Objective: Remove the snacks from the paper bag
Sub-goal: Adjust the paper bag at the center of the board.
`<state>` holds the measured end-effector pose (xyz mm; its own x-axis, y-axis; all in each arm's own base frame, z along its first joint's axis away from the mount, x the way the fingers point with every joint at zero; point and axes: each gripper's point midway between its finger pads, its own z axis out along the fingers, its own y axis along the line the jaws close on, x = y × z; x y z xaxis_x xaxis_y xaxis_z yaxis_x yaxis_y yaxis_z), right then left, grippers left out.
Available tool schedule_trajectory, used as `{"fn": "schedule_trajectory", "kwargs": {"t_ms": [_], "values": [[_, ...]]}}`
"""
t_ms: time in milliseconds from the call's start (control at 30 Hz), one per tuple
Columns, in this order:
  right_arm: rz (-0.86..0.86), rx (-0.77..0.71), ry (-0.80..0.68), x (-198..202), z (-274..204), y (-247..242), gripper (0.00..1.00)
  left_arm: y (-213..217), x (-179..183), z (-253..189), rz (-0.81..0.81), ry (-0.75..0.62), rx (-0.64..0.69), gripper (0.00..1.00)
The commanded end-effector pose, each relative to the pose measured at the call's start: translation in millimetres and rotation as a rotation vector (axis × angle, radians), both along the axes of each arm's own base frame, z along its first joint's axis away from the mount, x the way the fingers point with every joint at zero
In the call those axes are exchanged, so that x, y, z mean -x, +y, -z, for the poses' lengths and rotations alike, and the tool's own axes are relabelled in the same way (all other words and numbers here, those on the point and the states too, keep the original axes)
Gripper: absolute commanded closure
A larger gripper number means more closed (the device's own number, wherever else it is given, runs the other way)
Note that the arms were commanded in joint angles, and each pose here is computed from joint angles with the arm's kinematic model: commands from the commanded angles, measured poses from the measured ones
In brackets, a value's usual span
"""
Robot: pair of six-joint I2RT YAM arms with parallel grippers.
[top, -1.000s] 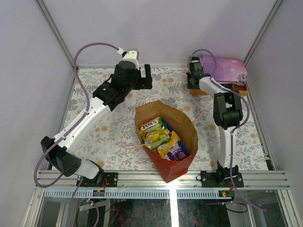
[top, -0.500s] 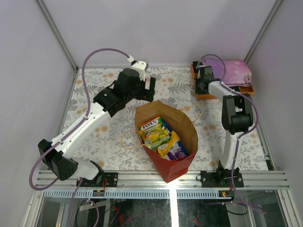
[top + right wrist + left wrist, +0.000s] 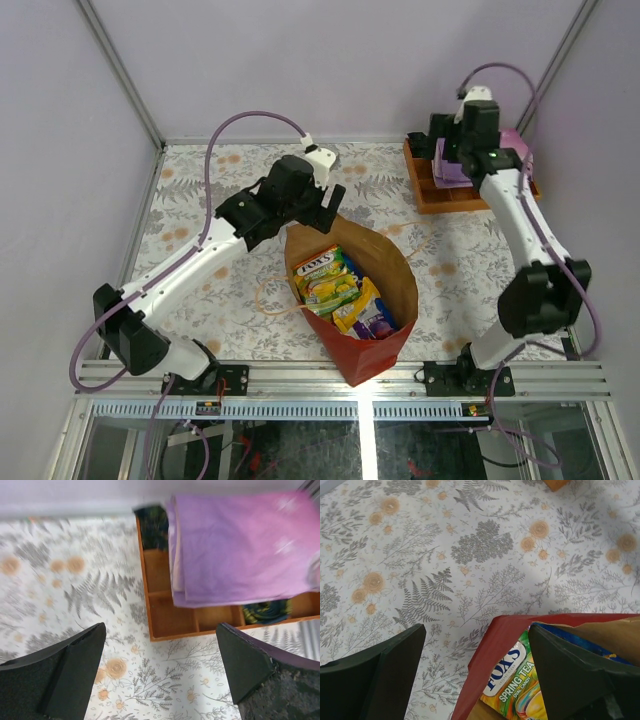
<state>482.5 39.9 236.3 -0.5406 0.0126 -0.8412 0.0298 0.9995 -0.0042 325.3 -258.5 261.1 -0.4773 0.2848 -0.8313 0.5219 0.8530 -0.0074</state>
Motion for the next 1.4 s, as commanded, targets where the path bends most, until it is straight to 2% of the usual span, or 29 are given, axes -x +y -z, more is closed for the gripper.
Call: {"fn": "schedule_trajectory", "kwargs": {"t_ms": [0, 133, 233, 300, 367, 400, 433, 600, 800, 967, 1133, 1367], "values": [[0.061, -0.02, -0.204, 31, -102, -16, 0.01, -14, 5, 8, 0.138, 0.001, -0.031, 0.2], [0.003, -0.152, -0.264, 62, -133, 5, 0.0, -28, 15, 13, 0.269, 0.032, -0.034, 0.33], [-0.062, -0.2, -0.257, 86, -132, 34, 0.0, -28, 11, 17, 0.278, 0.042, -0.077, 0.5], [-0.062, -0.182, -0.24, 101, -125, 45, 0.02, -27, 6, 20, 0.272, 0.039, -0.104, 0.73], [-0.078, -0.178, -0.215, 116, -115, 56, 0.04, -27, 5, 23, 0.289, 0.044, -0.129, 0.82], [-0.09, -0.182, -0.206, 124, -110, 61, 0.04, -26, 3, 23, 0.281, 0.044, -0.138, 0.93], [-0.119, -0.193, -0.205, 135, -108, 68, 0.04, -24, 1, 23, 0.271, 0.038, -0.148, 0.99], [-0.244, -0.207, -0.212, 183, -103, 86, 0.0, -8, -23, 13, 0.146, -0.038, -0.156, 1.0], [-0.156, -0.13, -0.234, 201, -94, 55, 0.0, 21, -75, -8, -0.044, -0.03, -0.041, 1.0], [-0.173, -0.135, -0.242, 184, -96, 65, 0.01, 51, -127, -17, -0.223, -0.014, 0.034, 1.0], [-0.229, -0.18, -0.241, 162, -90, 90, 0.0, 95, -179, -22, -0.417, -0.031, 0.054, 1.0], [-0.329, -0.217, -0.228, 115, -94, 132, 0.01, 139, -241, -18, -0.57, -0.033, 0.135, 1.0]]}}
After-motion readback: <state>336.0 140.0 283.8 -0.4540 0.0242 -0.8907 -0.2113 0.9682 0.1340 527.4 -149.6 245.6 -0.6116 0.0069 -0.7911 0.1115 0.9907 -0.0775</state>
